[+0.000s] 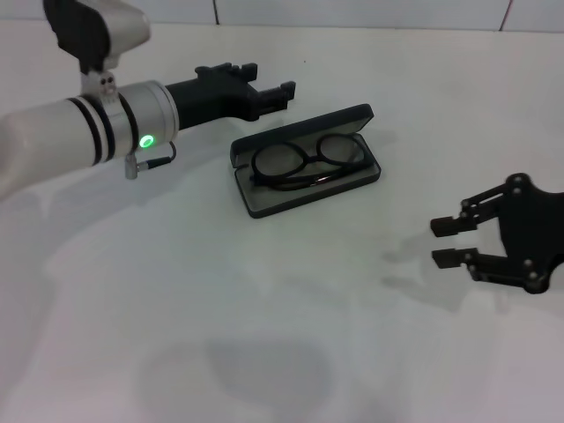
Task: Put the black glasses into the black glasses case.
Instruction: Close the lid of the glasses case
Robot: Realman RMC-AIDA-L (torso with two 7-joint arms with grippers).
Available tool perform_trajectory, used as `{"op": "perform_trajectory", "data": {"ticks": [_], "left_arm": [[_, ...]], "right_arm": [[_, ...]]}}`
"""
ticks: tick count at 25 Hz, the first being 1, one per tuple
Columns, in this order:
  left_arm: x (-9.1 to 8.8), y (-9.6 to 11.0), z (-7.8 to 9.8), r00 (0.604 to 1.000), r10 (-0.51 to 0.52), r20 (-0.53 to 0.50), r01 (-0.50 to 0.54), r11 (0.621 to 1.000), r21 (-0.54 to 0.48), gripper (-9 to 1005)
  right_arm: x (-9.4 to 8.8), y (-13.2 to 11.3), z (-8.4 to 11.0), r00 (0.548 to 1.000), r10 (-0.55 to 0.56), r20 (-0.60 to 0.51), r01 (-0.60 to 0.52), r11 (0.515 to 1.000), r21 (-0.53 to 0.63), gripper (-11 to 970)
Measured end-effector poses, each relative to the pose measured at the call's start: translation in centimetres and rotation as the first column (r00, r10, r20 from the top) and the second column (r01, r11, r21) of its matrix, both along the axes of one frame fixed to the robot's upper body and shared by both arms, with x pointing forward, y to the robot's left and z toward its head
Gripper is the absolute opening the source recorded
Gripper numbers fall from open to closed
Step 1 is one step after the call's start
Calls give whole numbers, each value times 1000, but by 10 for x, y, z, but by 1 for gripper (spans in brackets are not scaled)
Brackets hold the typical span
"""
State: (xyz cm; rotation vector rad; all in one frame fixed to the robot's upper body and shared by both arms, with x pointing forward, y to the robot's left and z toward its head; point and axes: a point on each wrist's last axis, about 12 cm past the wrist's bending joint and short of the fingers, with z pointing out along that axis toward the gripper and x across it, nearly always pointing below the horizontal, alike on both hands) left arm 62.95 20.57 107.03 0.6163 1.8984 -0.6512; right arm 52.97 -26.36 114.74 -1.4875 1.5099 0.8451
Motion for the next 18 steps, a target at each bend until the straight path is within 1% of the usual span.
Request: {"op": "perform_trajectory", "data": {"ticks": [5,12,18], "left_arm": [[-2,-7,-6,1000,-21,-5,21,999,43,753],[-8,-19,-10,996,-88,14,87,994,67,753],[-14,-23,-16,993,-119,25,116,989,88,753]], "right_arm": [[-3,-16,-4,998,-50,-37,52,996,70,272],[-3,-21,-7,996,-74,-53,78,994,79,272],[-3,-25,-8,994,-99,-52,103,991,83,273]]}}
